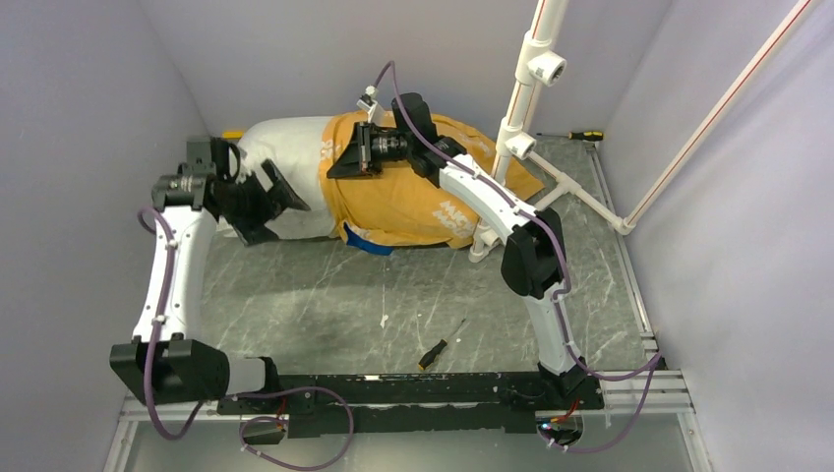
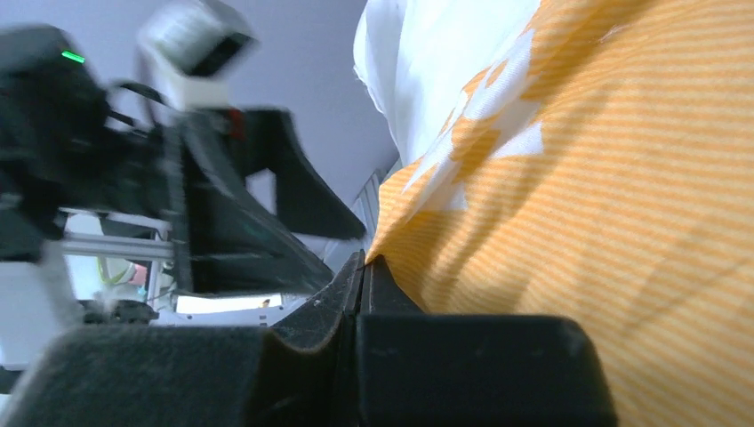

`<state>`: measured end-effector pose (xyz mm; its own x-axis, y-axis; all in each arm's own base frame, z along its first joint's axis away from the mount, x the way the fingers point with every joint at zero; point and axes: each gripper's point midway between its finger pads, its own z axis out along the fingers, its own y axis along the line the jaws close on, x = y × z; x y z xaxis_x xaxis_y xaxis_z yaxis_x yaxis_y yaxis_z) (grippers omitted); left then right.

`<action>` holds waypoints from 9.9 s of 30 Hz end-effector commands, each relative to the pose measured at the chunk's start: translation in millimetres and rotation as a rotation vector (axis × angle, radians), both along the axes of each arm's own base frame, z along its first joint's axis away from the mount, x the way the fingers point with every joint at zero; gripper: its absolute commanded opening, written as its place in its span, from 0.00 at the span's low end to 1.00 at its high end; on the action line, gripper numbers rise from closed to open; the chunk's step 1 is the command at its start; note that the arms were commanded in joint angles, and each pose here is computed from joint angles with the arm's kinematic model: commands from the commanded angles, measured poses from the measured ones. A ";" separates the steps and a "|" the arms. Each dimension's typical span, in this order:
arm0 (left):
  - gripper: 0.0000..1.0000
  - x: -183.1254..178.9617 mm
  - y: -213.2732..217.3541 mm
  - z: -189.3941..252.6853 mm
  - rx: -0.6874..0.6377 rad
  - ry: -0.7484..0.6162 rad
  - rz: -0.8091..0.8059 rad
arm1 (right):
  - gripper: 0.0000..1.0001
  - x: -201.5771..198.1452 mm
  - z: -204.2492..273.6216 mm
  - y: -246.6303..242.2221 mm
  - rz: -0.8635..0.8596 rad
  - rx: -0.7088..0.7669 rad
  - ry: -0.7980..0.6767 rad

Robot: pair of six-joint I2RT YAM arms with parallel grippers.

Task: Put the pillow into the pillowcase
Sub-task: Stuff the pillow into the pillowcase.

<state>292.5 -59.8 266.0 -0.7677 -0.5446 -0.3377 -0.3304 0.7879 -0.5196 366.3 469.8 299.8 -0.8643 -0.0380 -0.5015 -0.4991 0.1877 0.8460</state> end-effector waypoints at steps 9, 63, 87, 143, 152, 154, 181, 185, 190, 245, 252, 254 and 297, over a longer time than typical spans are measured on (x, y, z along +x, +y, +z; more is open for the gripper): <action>0.72 93.2 -8.8 -47.3 -0.468 -0.281 0.284 | 0.00 -25.1 71.1 -11.7 0.067 0.144 -0.070; 0.00 101.3 -145.6 3.5 -0.346 -0.482 -0.327 | 0.88 -37.7 -3.8 -99.1 -0.291 -0.390 -0.511; 0.00 96.0 -146.8 21.0 -0.345 -0.465 -0.354 | 0.25 -9.8 -78.7 -46.2 -0.390 -0.355 -0.492; 0.00 80.1 -86.2 66.0 0.170 -0.526 -0.428 | 0.20 36.4 155.9 -40.5 -0.238 0.348 -0.168; 0.00 115.4 -56.1 182.3 0.113 -0.677 -0.227 | 0.55 54.9 123.0 -65.2 -0.369 0.129 -0.412; 0.00 124.3 -50.8 196.8 0.065 -0.693 -0.189 | 0.57 53.1 114.5 -69.7 -0.382 0.089 -0.427; 0.00 181.7 -27.9 174.0 -0.058 -0.672 -0.069 | 0.63 95.5 -41.7 -62.5 -0.721 -0.637 -0.680; 0.00 186.5 -15.3 174.0 -0.058 -0.674 -0.044 | 0.62 92.2 -44.3 -71.5 -0.736 -0.654 -0.699; 0.00 190.3 -7.3 175.4 -0.044 -0.678 -0.025 | 0.60 82.0 -39.0 -72.7 -0.707 -0.622 -0.708; 0.77 190.7 86.2 -50.4 -0.448 -0.465 -0.249 | 0.00 50.5 105.6 -44.3 -0.158 0.215 -0.133; 0.04 155.5 1.9 -2.9 -0.567 -0.577 -0.458 | 0.00 48.5 102.0 -21.2 -0.059 0.296 0.000; 0.00 143.5 -30.2 20.0 -0.544 -0.651 -0.515 | 0.00 42.5 108.5 -11.7 -0.019 0.335 0.026; 0.00 164.4 -137.3 23.0 -0.353 -0.822 -0.419 | 0.74 47.5 53.4 -74.9 -0.397 -0.228 -0.292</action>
<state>464.8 -184.5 238.6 -0.5643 -0.4656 -0.6817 0.3798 0.5868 -0.7151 402.4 437.2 367.9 -0.7828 0.1765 -0.5966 -0.5341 0.3012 0.7899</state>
